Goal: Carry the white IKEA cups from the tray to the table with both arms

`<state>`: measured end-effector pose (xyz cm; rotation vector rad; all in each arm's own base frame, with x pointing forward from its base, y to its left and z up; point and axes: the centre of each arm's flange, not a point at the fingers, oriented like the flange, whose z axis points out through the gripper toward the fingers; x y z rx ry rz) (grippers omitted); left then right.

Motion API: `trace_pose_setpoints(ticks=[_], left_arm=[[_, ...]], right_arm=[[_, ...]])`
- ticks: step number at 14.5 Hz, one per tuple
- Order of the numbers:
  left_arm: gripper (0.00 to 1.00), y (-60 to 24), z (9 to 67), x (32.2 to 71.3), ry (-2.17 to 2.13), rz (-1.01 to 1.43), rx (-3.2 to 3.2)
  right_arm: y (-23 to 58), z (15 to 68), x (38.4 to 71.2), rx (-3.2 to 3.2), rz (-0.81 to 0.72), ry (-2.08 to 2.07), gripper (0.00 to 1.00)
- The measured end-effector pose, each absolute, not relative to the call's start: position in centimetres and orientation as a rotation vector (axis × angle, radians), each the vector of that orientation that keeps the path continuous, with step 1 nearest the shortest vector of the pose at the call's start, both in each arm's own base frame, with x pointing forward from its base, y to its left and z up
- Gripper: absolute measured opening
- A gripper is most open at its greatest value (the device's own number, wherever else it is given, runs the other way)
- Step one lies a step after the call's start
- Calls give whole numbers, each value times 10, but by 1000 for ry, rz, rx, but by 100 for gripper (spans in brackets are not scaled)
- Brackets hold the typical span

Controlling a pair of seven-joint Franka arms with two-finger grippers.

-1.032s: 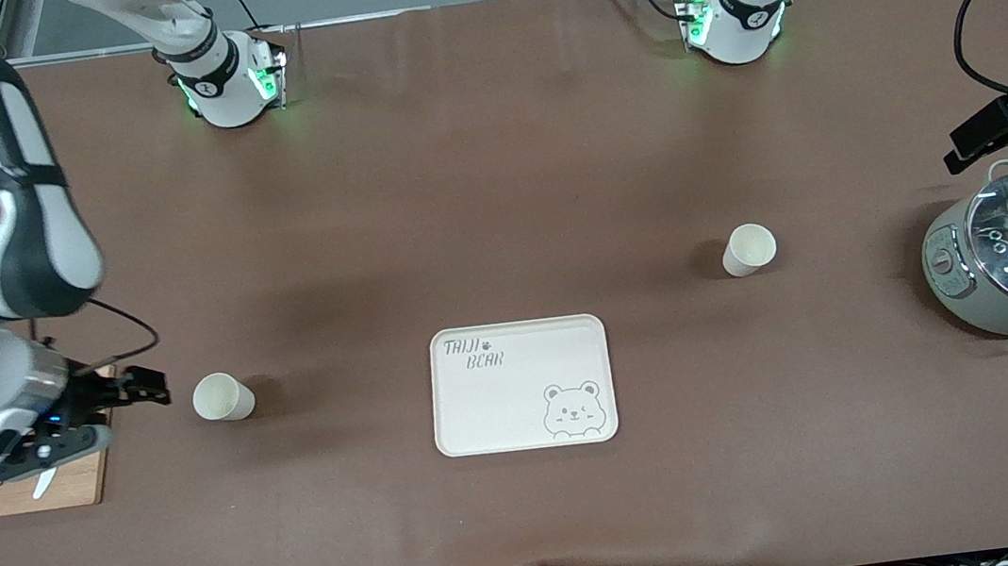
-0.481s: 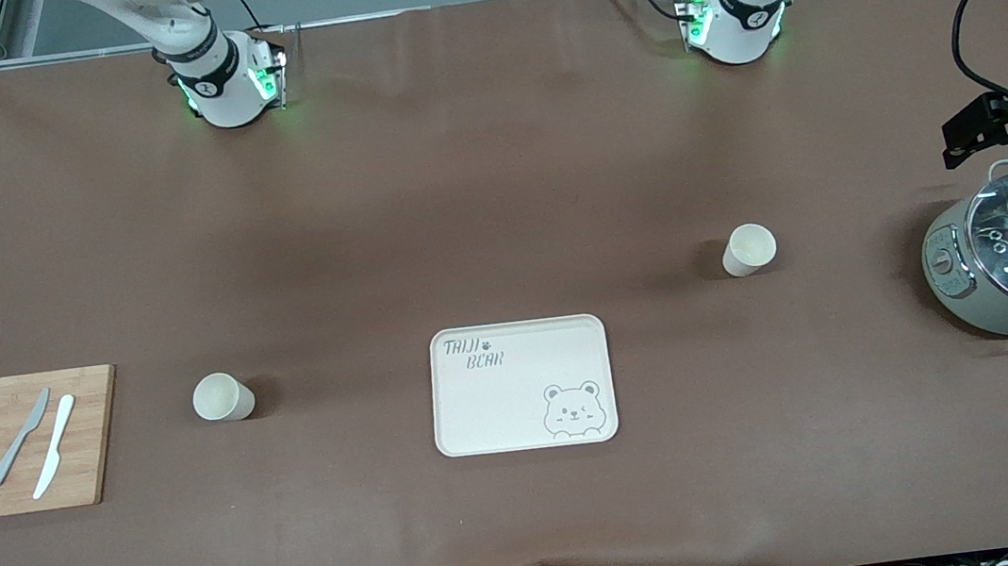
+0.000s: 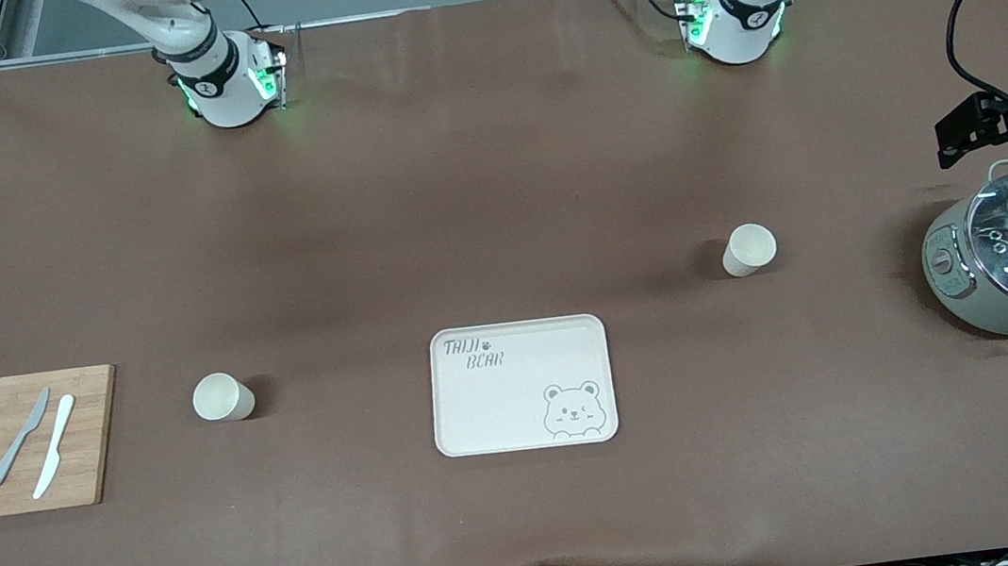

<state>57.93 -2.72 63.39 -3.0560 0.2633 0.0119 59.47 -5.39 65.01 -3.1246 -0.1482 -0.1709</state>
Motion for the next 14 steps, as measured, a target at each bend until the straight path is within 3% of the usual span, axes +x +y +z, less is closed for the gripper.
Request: trace_pose_setpoints(ticks=[14], left_arm=[[100, -31, 636, 580, 301, -5, -3073]], right_arm=[[-46, 636, 604, -3121, -169, -23, 100]])
